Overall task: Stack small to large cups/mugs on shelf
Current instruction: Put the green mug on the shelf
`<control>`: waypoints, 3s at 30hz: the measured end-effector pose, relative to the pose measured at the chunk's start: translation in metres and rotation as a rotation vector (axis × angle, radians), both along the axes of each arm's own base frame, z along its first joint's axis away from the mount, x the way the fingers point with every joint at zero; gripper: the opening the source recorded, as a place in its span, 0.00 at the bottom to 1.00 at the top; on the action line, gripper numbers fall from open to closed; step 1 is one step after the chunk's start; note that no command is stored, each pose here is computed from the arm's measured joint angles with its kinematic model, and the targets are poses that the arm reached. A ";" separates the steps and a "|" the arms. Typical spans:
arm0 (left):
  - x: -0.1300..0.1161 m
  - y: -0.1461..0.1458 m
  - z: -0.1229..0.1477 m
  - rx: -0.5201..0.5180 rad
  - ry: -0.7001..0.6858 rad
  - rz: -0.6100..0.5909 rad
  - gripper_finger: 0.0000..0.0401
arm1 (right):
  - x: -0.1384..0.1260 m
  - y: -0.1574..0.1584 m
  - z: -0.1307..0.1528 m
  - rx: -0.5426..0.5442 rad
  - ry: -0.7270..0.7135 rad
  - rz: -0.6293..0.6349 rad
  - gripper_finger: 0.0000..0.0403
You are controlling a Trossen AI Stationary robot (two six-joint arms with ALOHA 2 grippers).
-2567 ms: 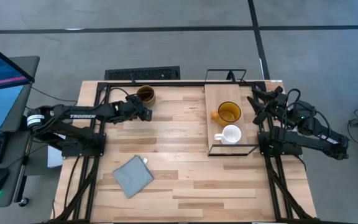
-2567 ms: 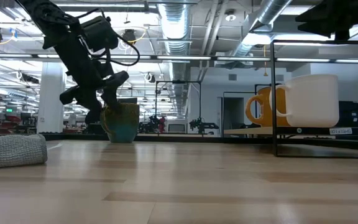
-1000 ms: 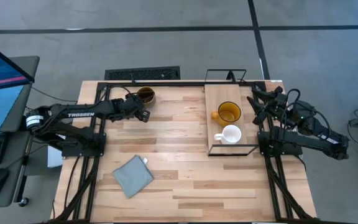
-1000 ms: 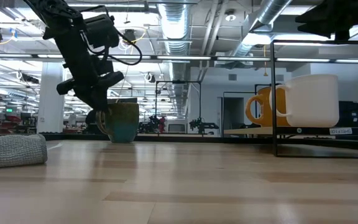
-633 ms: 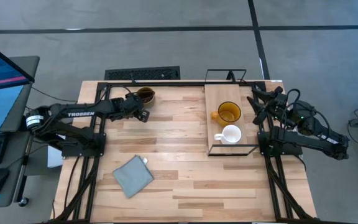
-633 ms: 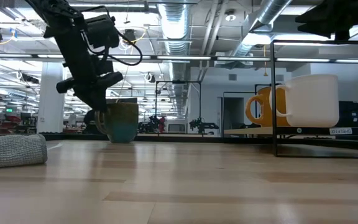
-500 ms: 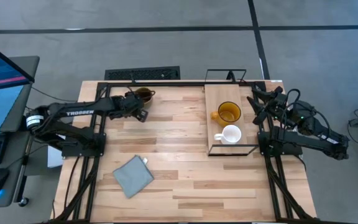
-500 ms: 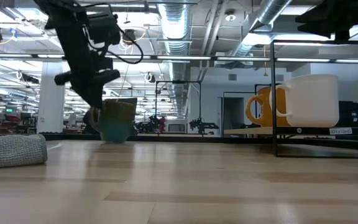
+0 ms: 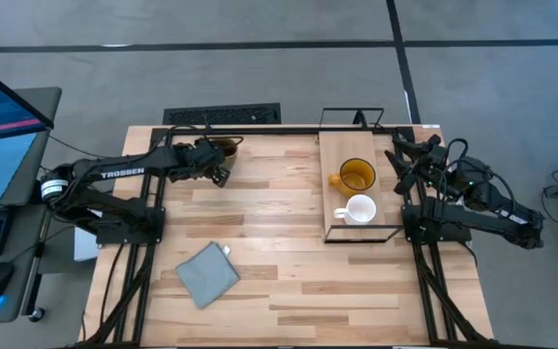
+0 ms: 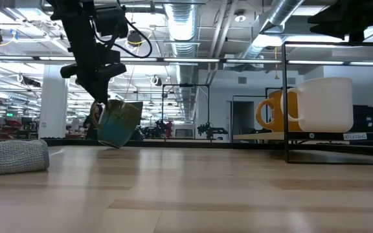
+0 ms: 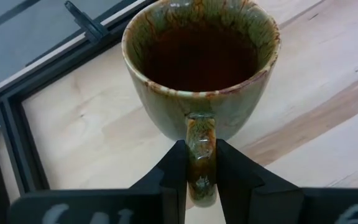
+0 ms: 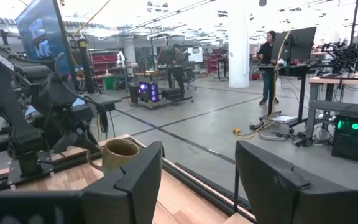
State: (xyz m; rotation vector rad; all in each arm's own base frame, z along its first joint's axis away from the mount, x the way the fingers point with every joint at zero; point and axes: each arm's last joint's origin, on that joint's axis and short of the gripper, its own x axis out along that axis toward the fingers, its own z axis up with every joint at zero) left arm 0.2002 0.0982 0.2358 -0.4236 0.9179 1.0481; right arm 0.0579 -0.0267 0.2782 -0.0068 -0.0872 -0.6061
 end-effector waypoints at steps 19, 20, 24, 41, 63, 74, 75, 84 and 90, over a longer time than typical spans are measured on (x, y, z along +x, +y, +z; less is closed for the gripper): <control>0.011 -0.011 -0.010 0.018 -0.103 -0.036 0.11 | 0.000 0.000 0.000 -0.001 0.000 0.000 0.56; 0.013 -0.010 -0.008 0.012 -0.129 -0.058 0.11 | 0.000 0.000 0.000 -0.001 0.000 0.000 0.56; 0.023 -0.009 -0.003 0.005 -0.236 -0.133 0.11 | 0.000 0.000 0.000 -0.001 0.000 0.000 0.56; 0.067 0.001 -0.013 0.031 -0.434 -0.368 0.11 | 0.000 0.000 0.000 0.009 -0.006 0.001 0.56; 0.160 0.033 0.004 0.245 -0.361 -0.569 0.11 | 0.000 0.000 0.000 0.014 -0.009 0.002 0.56; 0.165 0.041 0.014 0.284 -0.477 -0.609 0.11 | 0.000 0.000 0.000 0.014 -0.010 0.002 0.56; 0.166 0.042 0.015 0.292 -0.493 -0.611 0.11 | 0.000 0.000 0.000 0.014 -0.010 0.002 0.56; 0.166 0.051 0.022 0.336 -0.530 -0.615 0.11 | 0.000 0.000 0.000 0.016 -0.013 0.002 0.56; 0.164 0.061 0.027 0.359 -0.590 -0.618 0.11 | 0.000 0.000 0.001 0.014 -0.019 0.002 0.56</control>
